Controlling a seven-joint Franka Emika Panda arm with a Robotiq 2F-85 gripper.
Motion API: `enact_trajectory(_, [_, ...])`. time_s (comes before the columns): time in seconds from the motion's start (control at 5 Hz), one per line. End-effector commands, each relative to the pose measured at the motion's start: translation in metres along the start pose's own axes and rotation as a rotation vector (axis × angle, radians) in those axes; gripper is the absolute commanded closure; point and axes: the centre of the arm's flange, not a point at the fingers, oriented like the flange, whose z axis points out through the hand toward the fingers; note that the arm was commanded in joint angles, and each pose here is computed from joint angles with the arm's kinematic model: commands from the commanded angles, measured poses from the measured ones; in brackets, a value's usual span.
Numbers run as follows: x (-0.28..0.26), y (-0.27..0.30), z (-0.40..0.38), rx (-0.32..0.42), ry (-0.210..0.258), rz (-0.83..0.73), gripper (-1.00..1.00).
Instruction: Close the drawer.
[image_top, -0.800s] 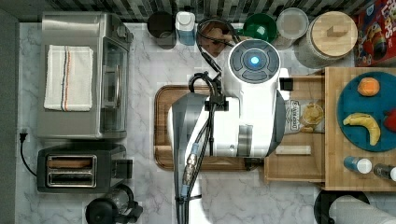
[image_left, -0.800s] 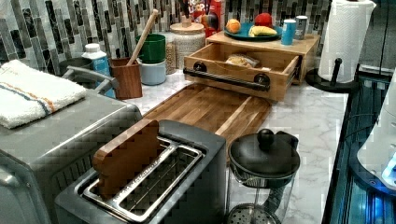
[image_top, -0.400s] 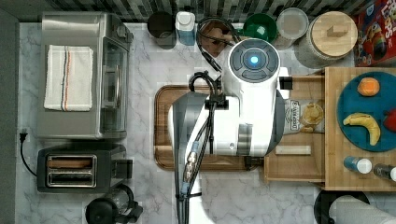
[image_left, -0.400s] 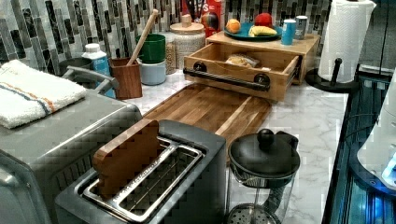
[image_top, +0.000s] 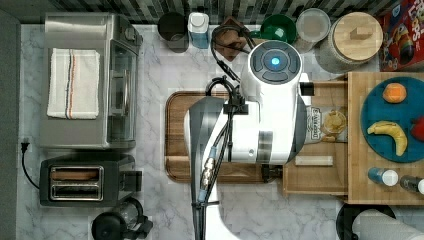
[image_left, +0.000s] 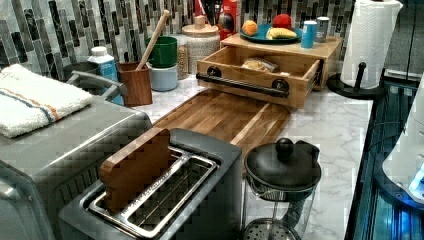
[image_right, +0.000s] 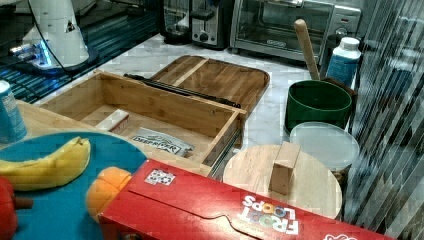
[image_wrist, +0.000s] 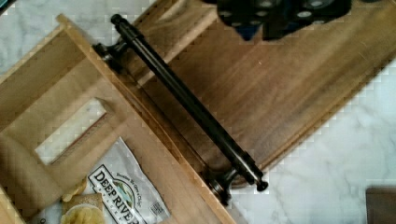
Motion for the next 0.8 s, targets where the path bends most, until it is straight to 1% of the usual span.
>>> enact_trajectory(0.2, [-0.038, -0.040, 0.000, 0.082, 0.014, -0.418, -1.00])
enact_trajectory(0.4, [-0.051, -0.053, 0.009, 0.087, 0.007, -0.566, -1.00])
enact_trajectory(0.6, [-0.070, -0.062, 0.019, 0.052, 0.033, -0.652, -1.00])
enact_trajectory(0.8, [-0.083, -0.061, 0.039, 0.055, 0.054, -0.737, -1.00])
